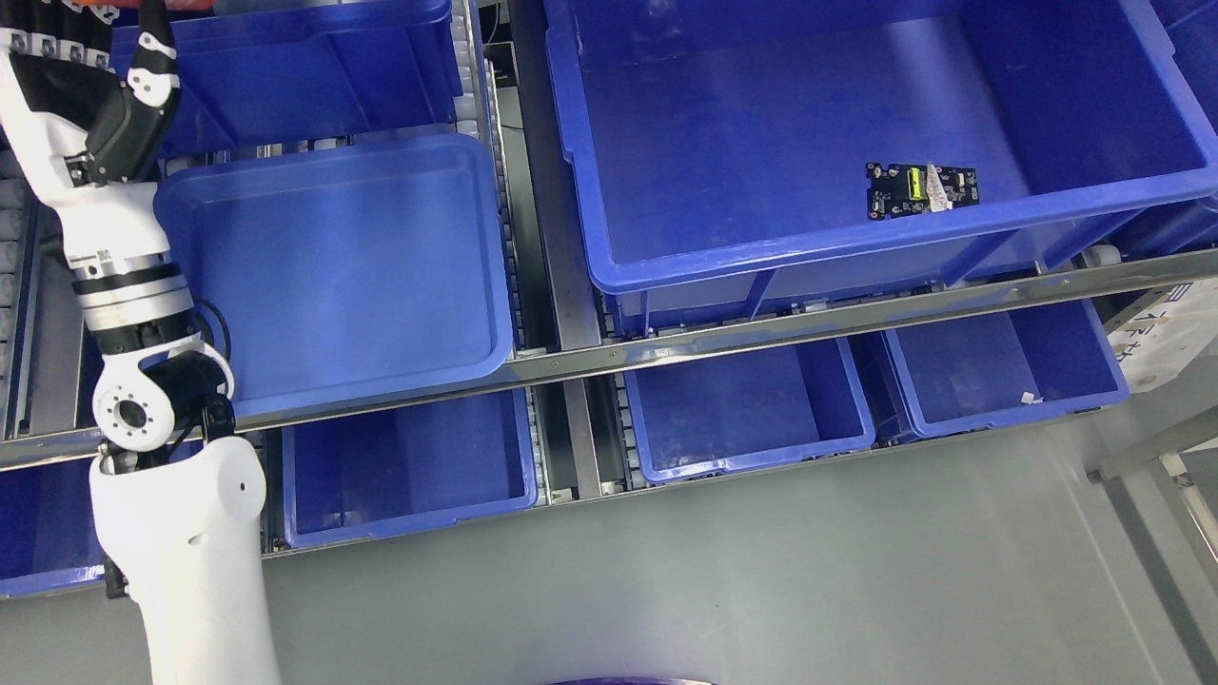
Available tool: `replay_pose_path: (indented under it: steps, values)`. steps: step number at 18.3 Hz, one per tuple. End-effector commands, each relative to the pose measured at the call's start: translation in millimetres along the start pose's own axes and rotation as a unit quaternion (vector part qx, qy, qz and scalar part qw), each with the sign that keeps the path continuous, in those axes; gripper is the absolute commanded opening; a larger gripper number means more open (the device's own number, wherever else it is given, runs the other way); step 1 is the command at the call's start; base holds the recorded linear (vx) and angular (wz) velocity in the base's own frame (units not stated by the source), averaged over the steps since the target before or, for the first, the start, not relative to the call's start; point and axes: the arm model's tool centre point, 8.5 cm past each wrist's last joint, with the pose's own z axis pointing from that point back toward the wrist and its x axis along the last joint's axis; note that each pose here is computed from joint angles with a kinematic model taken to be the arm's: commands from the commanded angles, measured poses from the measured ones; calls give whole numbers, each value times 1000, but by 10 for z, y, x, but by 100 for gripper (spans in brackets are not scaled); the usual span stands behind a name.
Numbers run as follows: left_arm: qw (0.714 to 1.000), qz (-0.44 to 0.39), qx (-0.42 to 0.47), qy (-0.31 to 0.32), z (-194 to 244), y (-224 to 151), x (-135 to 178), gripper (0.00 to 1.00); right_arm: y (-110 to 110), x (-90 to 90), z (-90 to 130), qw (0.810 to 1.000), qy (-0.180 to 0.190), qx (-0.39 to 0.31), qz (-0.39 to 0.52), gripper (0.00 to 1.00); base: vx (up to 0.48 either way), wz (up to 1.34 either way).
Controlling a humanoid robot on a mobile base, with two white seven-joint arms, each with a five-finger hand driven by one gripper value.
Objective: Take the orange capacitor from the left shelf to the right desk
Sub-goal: 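Turn away from the shelf toward the steel table, holding the capacitor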
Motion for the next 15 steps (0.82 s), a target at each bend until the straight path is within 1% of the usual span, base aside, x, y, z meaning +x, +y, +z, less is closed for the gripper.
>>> replay_pose_path:
  steps: [1, 8, 15]
  values:
    - [999, -31, -17, -16, 150, 164, 116, 21, -113, -70, -3, 1000, 1, -9, -3, 100, 0, 0]
    - [999, -45, -8, -24, 167, 289, 170, 21, -113, -70, -3, 1000, 1, -9, -3, 100, -16, -84]
    - [999, -44, -1, -21, 166, 304, 175, 21, -113, -72, -3, 1000, 2, -9, -3, 100, -25, -185]
